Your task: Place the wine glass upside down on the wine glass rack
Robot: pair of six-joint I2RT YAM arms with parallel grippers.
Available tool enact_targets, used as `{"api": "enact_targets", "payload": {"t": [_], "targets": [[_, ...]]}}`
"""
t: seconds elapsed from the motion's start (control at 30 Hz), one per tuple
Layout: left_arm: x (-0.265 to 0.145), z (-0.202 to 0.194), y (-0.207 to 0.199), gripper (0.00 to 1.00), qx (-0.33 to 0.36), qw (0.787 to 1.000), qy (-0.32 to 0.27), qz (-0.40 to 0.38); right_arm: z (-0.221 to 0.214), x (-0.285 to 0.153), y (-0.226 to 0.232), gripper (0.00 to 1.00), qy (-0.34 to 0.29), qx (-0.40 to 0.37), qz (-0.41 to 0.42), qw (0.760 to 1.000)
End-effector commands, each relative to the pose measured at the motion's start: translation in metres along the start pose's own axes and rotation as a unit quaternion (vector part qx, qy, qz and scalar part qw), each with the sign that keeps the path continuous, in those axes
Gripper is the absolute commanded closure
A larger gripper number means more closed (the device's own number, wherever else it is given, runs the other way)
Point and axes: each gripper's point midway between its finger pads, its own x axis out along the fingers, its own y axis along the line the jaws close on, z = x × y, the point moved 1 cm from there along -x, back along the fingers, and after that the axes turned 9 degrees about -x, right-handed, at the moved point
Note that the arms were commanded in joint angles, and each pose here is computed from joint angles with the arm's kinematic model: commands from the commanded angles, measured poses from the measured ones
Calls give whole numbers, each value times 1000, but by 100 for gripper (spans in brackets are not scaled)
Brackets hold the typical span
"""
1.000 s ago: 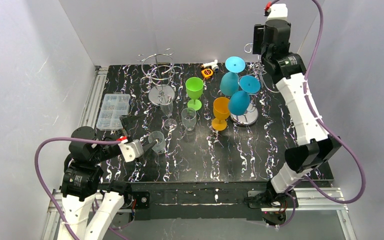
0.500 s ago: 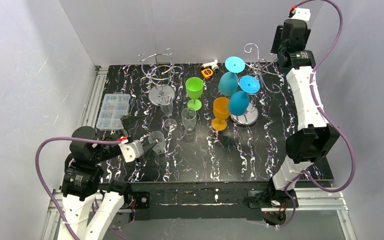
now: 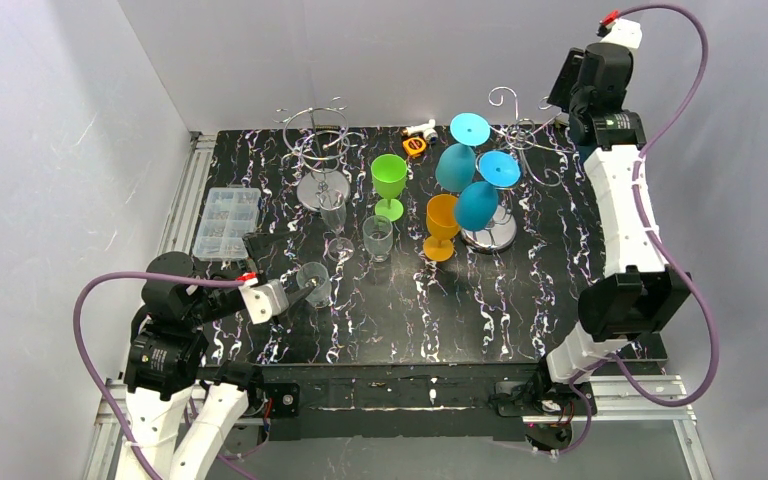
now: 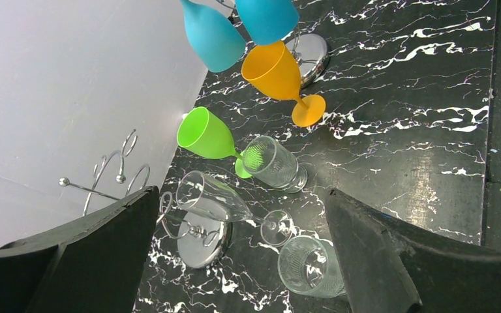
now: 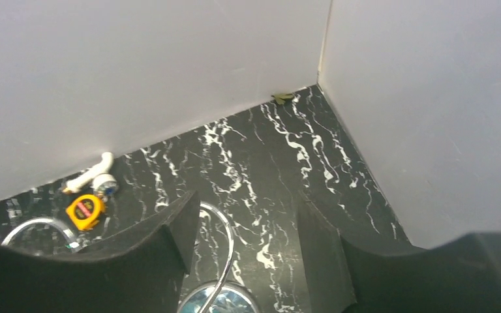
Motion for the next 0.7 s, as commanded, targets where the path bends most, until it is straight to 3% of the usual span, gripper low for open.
{"api": "enact_targets", "payload": {"t": [0.0,0.23,0.67], "targets": [[-1,3,-6,2,-2,1000,-6,-11,48,-38,1,38,-68,48,38,996],[-3,5,-7,2,-1,1000,-6,-10,24,-41,12,50,-12,42,68,997],[-5,9,-6,2,5,1000,-9,-7,1,-40,30,56,44,40,113,992]]}}
